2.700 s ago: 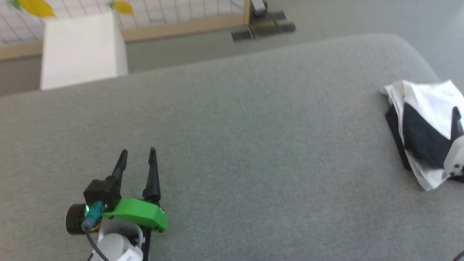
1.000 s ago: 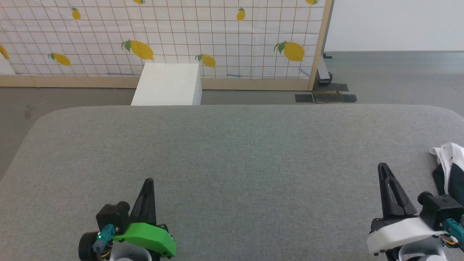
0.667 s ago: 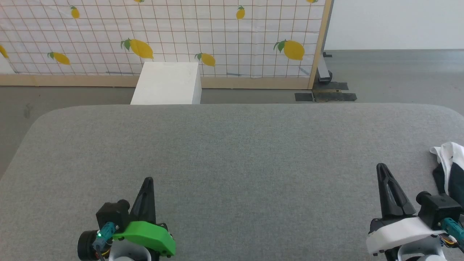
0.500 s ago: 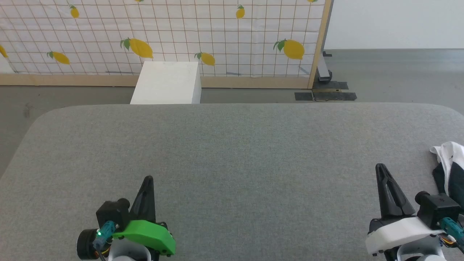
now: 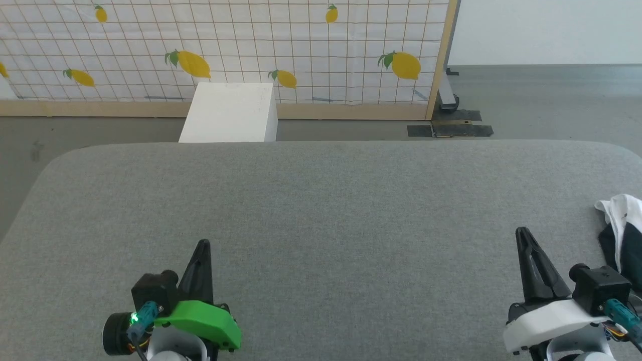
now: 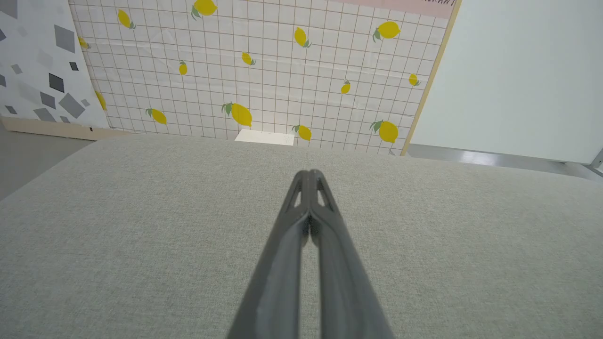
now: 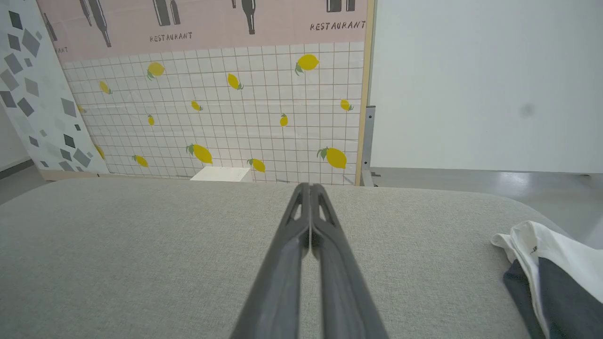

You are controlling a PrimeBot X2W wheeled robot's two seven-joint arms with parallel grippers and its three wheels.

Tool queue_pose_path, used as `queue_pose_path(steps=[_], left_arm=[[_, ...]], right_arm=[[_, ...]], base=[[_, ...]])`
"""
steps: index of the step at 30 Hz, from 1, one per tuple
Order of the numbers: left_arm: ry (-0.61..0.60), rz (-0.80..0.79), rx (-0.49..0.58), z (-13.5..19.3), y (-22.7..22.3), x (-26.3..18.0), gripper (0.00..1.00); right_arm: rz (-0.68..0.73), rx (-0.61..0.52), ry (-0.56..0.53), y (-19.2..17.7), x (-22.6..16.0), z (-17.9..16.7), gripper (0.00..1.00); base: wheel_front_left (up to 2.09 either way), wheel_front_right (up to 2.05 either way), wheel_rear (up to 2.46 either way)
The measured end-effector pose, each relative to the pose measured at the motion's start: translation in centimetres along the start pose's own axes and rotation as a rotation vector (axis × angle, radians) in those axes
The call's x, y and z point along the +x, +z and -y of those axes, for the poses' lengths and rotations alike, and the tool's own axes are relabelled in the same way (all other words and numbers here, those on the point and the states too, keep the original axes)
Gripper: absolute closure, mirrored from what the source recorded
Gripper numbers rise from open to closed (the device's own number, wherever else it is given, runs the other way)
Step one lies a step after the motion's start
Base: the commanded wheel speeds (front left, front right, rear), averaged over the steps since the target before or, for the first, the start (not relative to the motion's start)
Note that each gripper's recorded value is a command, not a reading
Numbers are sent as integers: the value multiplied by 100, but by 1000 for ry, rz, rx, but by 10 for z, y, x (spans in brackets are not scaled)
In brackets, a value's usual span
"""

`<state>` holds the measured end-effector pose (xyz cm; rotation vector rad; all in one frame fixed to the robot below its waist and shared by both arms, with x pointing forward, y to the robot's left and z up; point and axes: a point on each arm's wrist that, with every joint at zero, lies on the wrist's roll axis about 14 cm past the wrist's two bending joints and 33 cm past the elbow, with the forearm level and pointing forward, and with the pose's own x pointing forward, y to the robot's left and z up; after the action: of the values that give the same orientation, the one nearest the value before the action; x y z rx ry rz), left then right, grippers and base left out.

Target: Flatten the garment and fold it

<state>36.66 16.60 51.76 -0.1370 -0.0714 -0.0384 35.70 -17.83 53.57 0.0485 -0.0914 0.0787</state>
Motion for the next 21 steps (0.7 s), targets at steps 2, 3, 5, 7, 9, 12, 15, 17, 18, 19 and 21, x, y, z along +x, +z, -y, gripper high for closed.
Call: queue_pose_path(steps=[2, 3, 5, 7, 9, 12, 15, 17, 18, 19, 21], left_arm=[[-1, -2, 4, 0, 1, 0, 100], [-1, -3, 6, 0, 1, 1, 100], [-1, -1, 11, 0, 2, 1, 100], [-1, -4, 20, 0, 1, 1, 100], [-1, -5, 27, -1, 2, 2, 100], [-1, -7, 30, -1, 2, 2, 100], [-1, -8, 38, -1, 3, 3, 100], [0, -8, 40, -1, 4, 3, 100], [0, -8, 40, -1, 4, 3, 100], [-1, -9, 43, -1, 4, 3, 100], [-1, -9, 47, -1, 5, 4, 100]], right_arm=[[-1, 0, 1, 0, 0, 0, 100], [-2, -1, 1, 0, 0, 0, 100], [-10, -1, 2, -2, 0, -1, 100], [-12, -5, 4, -2, 0, -1, 100], [-13, -8, 5, -2, 1, -2, 100], [-18, -9, 8, -3, 1, -2, 100], [-21, -15, 10, -3, 2, -3, 100], [-24, -17, 11, -4, 2, -3, 100], [-25, -17, 12, -4, 2, -4, 100], [-26, -17, 13, -4, 2, -4, 100], [-28, -19, 14, -4, 3, -4, 100]], base=[[0, 0, 0], [0, 0, 0], [0, 0, 0], [0, 0, 0], [0, 0, 0], [0, 0, 0], [0, 0, 0], [0, 0, 0], [0, 0, 0], [0, 0, 0], [0, 0, 0]])
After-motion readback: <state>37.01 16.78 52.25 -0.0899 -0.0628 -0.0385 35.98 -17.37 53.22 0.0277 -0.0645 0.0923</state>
